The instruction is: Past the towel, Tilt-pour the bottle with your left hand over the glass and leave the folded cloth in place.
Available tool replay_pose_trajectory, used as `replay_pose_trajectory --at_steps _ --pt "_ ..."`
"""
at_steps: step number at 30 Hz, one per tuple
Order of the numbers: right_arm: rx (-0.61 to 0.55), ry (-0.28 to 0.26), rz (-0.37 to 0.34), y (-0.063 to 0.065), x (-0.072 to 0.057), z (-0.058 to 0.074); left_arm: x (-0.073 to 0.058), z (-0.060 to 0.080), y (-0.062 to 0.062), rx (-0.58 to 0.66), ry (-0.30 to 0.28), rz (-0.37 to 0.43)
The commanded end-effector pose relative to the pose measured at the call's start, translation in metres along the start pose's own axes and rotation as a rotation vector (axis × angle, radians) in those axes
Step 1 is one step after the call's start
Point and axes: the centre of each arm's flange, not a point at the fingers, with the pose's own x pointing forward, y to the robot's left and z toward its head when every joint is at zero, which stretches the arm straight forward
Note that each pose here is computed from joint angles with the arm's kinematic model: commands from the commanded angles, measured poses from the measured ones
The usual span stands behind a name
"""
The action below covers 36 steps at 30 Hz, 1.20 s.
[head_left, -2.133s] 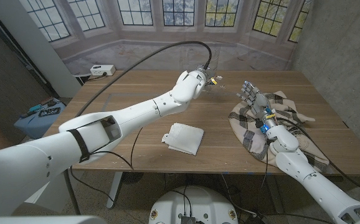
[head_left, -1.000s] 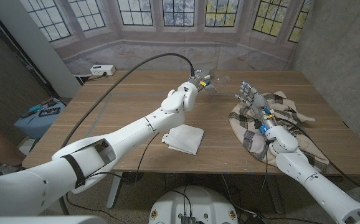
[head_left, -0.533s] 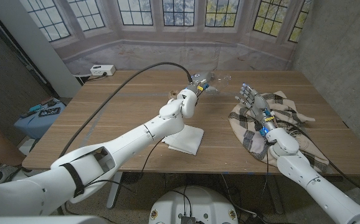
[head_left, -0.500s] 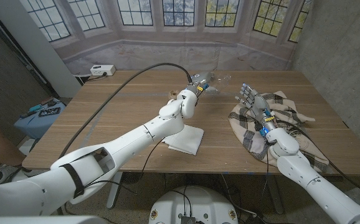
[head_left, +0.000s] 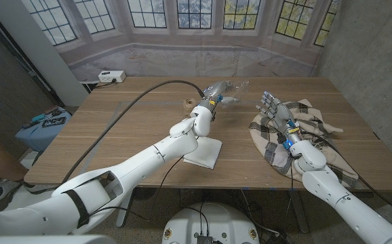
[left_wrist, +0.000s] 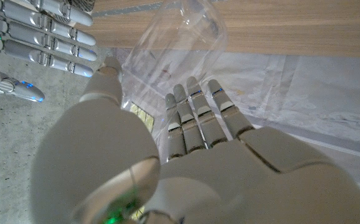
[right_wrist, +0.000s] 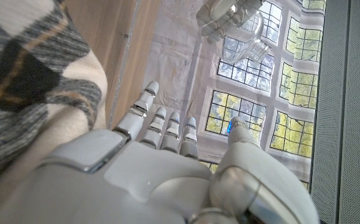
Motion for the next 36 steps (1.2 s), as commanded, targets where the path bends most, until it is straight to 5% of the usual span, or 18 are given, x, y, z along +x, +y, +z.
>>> replay_pose_trajectory --at_steps 1,16,36 --pt "-0.016 0.004 0.021 0.005 0.008 0.007 -0.015 -0.014 -0.007 -0.154 0.002 0.068" --pt "-0.052 0.025 0.022 0.004 0.014 0.016 -0.018 -0.028 -0.016 -0.284 0.021 0.084" --pt "-0.076 0.046 0.036 0.005 0.013 0.022 -0.025 -0.044 -0.038 -0.458 -0.021 0.122"
